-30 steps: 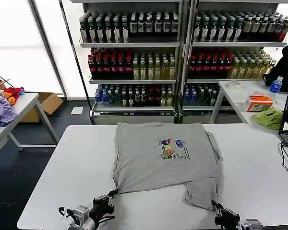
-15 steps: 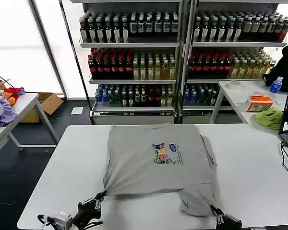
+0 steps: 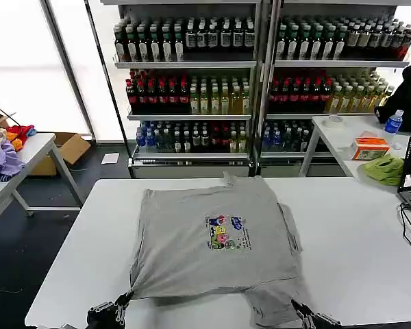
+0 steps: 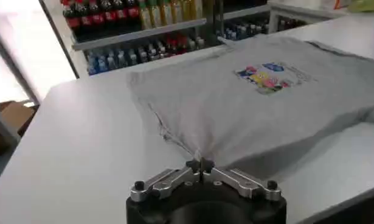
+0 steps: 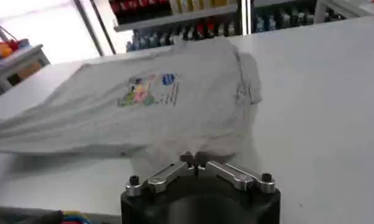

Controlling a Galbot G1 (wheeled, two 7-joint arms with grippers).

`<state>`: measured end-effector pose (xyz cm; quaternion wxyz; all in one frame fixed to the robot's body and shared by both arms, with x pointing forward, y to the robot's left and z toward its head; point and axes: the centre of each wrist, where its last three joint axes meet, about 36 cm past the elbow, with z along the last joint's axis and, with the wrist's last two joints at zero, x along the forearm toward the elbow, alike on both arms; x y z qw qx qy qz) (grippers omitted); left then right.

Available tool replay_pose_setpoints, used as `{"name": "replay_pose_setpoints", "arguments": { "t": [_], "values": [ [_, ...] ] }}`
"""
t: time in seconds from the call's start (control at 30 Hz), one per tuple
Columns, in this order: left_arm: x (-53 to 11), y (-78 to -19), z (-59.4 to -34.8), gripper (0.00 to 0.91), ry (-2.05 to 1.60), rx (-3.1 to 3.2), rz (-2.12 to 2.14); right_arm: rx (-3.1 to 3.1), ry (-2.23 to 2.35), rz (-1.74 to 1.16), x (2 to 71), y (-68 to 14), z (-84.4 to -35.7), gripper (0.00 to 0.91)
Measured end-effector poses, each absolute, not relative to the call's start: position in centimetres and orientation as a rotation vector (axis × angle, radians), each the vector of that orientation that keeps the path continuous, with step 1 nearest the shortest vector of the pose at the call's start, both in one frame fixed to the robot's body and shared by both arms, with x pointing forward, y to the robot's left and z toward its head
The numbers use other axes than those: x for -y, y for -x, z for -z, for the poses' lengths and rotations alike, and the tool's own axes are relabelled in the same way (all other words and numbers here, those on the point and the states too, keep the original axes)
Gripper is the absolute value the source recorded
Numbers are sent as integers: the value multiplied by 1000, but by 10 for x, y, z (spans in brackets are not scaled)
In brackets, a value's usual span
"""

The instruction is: Fold and organize the clothes.

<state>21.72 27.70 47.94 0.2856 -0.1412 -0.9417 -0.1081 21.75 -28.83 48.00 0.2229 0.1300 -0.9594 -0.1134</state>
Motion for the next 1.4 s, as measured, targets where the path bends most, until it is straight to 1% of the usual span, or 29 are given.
{"name": "replay_pose_setpoints", "arguments": {
  "t": [0.2,0.47,0.67,0.7,0.73,0.77,0.8,0.83,1.1,1.23,1.4],
  "values": [
    [-285,-238,-480,10,408,2542,279,2753,-318,371,291,-251,-474,0],
    [-300,-277,-467,10,452,2550,201,2841,-239,411,298,-299,-462,0],
    [-313,-312,-457,20,471,2557,142,2876,-227,377,300,-338,-453,0],
    [-315,-318,-455,71,468,2559,136,2877,-226,365,300,-345,-450,0],
    [-317,-325,-453,292,465,2559,128,2874,-228,353,300,-352,-447,0],
    [-319,-331,-451,907,464,2559,120,2871,-229,341,299,-357,-443,151],
    [-320,-337,-448,907,461,2559,113,2867,-229,329,298,-363,-440,504],
    [-322,-343,-446,907,456,2560,106,2862,-232,316,297,-369,-436,907],
    [-331,-388,-424,907,421,2555,59,2814,-263,240,280,-401,-407,907],
    [-335,-406,-425,907,391,2583,54,2805,-273,216,278,-406,-405,907],
    [-343,-414,-430,907,355,2614,81,2802,-268,193,282,-401,-411,907]
  ]
}}
